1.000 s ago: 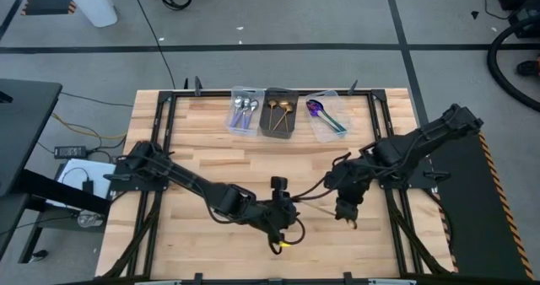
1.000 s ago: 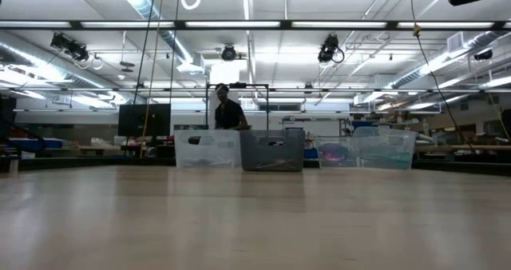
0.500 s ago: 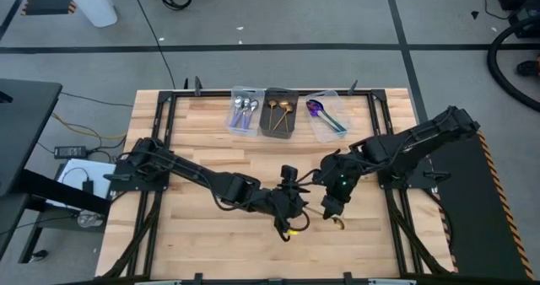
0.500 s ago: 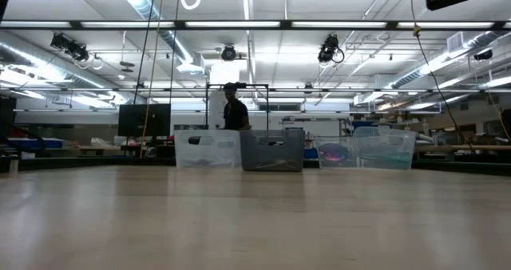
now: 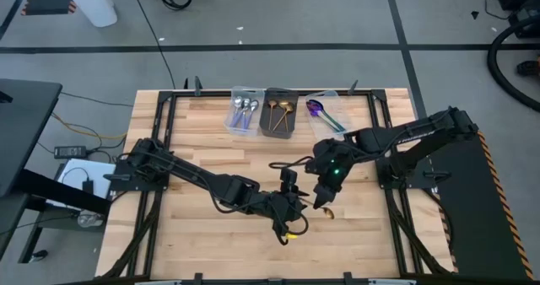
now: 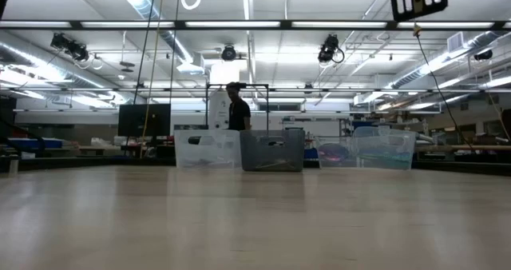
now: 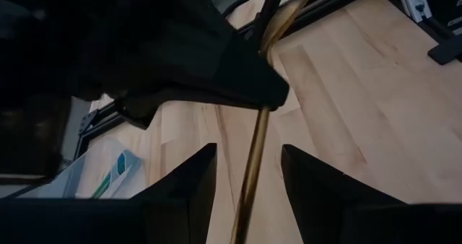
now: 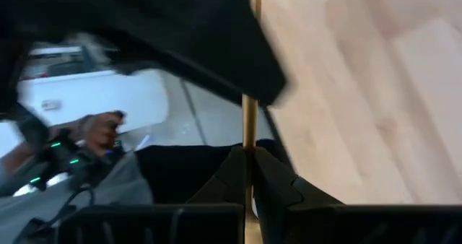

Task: Sort silverware by color (type)
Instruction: Put the gold spoon into the black transparent bin

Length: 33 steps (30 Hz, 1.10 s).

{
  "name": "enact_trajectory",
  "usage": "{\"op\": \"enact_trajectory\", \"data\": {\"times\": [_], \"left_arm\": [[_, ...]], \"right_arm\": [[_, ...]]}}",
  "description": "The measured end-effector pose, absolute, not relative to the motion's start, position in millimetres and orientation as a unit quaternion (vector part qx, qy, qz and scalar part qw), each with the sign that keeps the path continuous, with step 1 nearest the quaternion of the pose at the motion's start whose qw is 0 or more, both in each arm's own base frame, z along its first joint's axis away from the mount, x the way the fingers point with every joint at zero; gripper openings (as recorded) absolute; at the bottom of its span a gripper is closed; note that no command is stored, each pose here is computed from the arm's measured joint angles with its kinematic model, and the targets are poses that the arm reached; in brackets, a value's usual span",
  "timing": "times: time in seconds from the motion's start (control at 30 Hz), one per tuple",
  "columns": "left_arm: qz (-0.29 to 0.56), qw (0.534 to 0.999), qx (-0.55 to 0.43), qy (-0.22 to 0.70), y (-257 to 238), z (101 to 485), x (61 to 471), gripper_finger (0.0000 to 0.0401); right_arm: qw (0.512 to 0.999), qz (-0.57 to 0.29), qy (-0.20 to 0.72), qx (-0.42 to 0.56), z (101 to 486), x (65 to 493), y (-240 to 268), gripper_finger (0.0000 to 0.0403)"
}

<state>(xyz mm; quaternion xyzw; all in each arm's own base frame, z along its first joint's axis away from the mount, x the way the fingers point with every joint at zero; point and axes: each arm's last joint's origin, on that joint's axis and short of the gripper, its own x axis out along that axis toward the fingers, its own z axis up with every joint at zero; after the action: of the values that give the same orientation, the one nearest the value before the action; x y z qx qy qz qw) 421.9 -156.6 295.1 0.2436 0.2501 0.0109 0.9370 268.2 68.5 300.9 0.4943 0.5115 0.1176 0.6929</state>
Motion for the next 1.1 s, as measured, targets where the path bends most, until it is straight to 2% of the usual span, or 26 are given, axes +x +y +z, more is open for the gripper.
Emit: {"op": "enact_trajectory", "data": {"times": [0.13, 0.27, 0.63, 0.77, 0.83, 1.1], "left_arm": [[0.014, 0.937, 0.244, 0.251, -155.7, 295.0, 422.1, 0.0164], [0.015, 0.937, 0.245, 0.251, -155.3, 295.0, 422.2, 0.0155], [0.015, 0.937, 0.244, 0.251, -155.3, 295.1, 422.3, 0.0073], [0.004, 0.936, 0.244, 0.253, -156.0, 294.4, 421.9, 0.0031], [-0.004, 0.937, 0.241, 0.254, -156.6, 294.0, 421.9, 0.0019], [0.0, 0.939, 0.219, 0.265, -155.9, 291.5, 420.9, 0.0019]], "right_arm": [[0.701, 0.152, 0.487, 0.499, 306.9, 273.1, 69.6, 0.0016], [0.699, 0.152, 0.484, 0.504, 307.7, 273.8, 69.8, 0.0016], [0.697, 0.138, 0.491, 0.504, 305.7, 272.5, 69.2, 0.0016], [0.707, 0.131, 0.487, 0.497, 305.2, 272.5, 68.5, 0.0017], [0.712, 0.124, 0.484, 0.494, 305.0, 272.6, 69.2, 0.0024], [0.733, 0.096, 0.468, 0.484, 304.5, 273.3, 69.5, 0.0076]]}}
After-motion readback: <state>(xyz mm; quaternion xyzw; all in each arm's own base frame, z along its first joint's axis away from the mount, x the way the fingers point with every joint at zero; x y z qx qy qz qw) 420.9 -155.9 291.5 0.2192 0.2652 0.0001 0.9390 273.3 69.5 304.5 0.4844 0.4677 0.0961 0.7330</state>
